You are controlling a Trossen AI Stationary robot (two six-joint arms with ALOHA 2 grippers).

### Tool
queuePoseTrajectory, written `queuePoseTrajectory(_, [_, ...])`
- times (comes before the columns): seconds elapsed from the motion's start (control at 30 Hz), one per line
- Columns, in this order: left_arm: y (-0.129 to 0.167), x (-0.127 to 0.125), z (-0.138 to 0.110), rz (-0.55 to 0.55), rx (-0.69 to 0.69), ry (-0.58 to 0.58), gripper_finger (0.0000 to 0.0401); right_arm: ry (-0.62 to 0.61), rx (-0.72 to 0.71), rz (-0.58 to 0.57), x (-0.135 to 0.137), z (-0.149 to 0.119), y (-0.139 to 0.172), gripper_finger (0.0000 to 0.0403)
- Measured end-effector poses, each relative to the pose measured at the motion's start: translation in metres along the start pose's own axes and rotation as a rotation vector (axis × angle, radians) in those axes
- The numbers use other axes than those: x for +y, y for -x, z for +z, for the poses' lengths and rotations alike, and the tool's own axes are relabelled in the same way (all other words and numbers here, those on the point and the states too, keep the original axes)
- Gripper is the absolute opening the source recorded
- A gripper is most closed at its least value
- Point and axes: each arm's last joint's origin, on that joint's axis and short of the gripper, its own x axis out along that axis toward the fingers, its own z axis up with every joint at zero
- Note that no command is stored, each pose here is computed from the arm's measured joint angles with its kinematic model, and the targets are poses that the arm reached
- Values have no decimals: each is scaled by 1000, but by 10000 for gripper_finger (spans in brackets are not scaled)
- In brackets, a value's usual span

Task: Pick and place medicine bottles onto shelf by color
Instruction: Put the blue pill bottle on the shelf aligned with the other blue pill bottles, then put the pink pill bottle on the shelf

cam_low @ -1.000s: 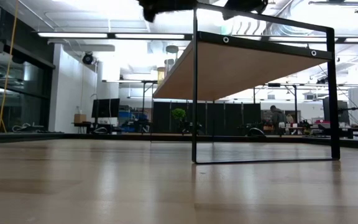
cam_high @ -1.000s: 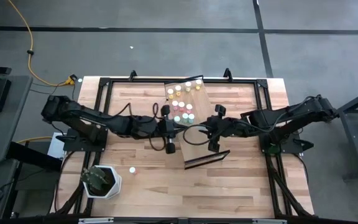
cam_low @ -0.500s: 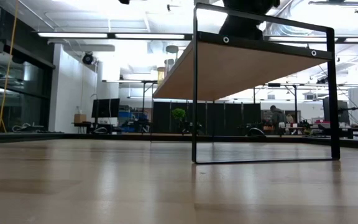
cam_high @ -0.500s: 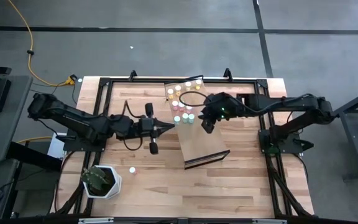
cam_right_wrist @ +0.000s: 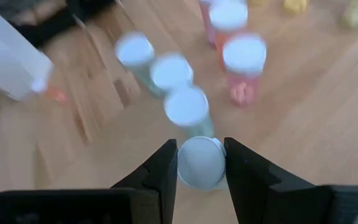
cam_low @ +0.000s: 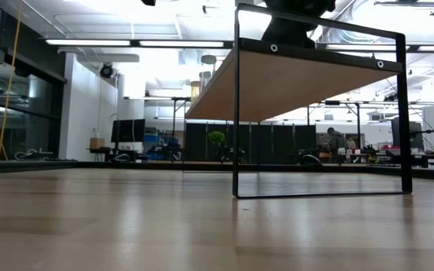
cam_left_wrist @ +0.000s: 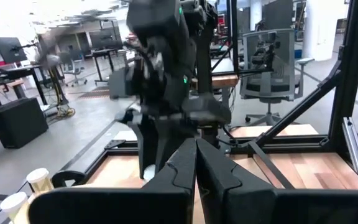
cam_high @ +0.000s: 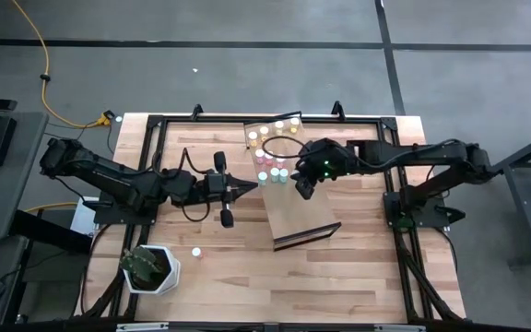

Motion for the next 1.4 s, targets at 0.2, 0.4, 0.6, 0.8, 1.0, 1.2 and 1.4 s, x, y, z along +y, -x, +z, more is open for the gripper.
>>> queuePoseTrajectory(0.2, [0,1,0,18,3,0,0,23,15,-9,1,-1,-16,103])
queuePoseTrajectory(0.4, [0,1,-1,24,14,-5,0,24,18,-10,1,-1,-16,103])
queuePoseTrajectory(0.6, [0,0,-2,22,26,-7,0,22,18,-24,0,-1,-13,103])
queuePoseTrajectory(0.8, [0,0,-2,23,26,-7,0,29,18,-69,-2,-2,-12,103])
queuePoseTrajectory(1.0, [0,0,-2,24,27,-7,0,29,20,-70,-2,-2,-12,104])
queuePoseTrajectory(1.2, [0,0,-2,24,26,-7,0,29,15,-74,-2,-2,-12,126])
queuePoseTrajectory(1.4, [0,0,-2,24,27,-7,0,44,25,-79,-2,-3,-14,184])
